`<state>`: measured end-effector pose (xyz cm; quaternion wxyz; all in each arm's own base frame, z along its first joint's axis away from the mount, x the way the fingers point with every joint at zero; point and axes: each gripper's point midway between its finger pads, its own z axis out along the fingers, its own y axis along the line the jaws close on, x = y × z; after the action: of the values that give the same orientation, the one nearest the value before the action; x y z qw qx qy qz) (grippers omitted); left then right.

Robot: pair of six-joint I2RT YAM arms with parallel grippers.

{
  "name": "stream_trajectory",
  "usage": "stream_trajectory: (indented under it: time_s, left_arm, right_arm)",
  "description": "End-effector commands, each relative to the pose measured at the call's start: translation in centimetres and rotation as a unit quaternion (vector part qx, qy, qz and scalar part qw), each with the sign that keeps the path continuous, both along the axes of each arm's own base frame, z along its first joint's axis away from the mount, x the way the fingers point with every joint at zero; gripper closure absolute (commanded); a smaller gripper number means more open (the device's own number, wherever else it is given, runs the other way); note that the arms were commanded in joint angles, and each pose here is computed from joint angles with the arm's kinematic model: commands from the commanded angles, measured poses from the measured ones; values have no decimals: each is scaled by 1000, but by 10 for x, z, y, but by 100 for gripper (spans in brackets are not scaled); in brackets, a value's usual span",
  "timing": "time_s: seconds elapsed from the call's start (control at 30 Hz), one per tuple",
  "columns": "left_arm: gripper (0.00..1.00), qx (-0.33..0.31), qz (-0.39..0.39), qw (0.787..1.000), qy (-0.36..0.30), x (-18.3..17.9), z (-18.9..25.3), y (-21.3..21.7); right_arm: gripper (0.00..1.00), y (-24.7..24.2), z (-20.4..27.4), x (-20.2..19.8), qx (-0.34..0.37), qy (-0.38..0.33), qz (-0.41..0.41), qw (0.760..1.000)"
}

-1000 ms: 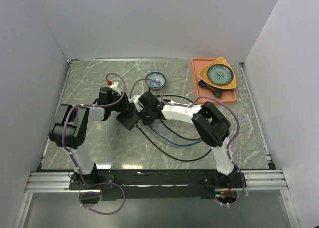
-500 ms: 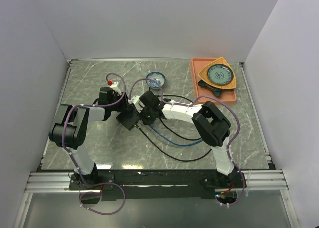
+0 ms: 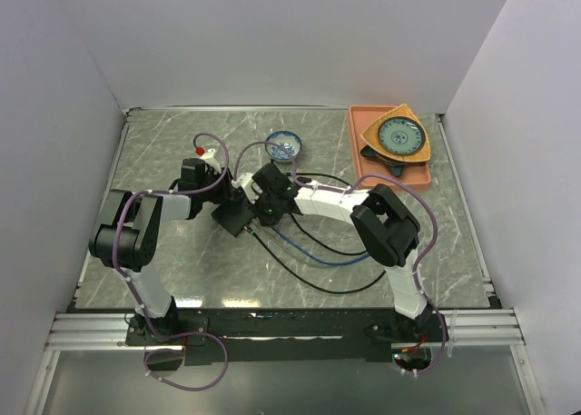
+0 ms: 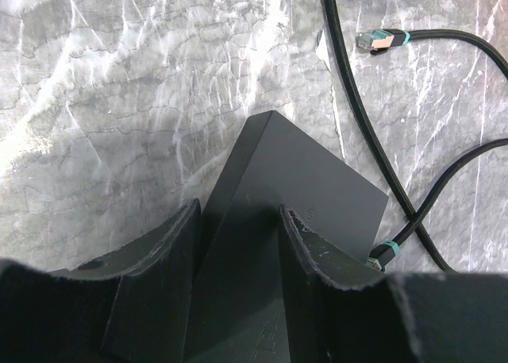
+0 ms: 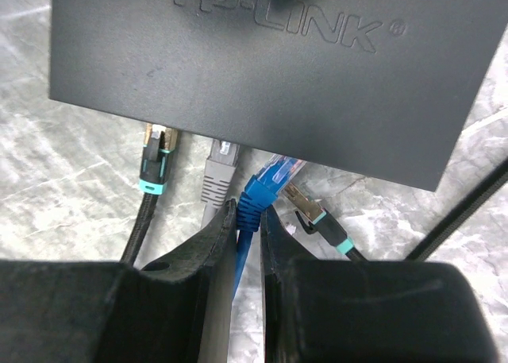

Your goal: Insert the plug into the switch port

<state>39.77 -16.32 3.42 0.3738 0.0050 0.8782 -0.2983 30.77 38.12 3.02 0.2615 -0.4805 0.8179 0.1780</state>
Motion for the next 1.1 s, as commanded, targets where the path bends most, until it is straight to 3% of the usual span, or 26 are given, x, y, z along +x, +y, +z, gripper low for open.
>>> stream_trajectory:
  time_s: [0.0,1.07]
  left_arm:
    - [75,-48,-114,979,164,-95,-32,-57]
    - [72,-50,-123,978,160,-97,-29,-61]
  right_arm:
    - [100,103,158,54,239,-183,43,953]
    - [100,106,109,68,210,-162,13,964]
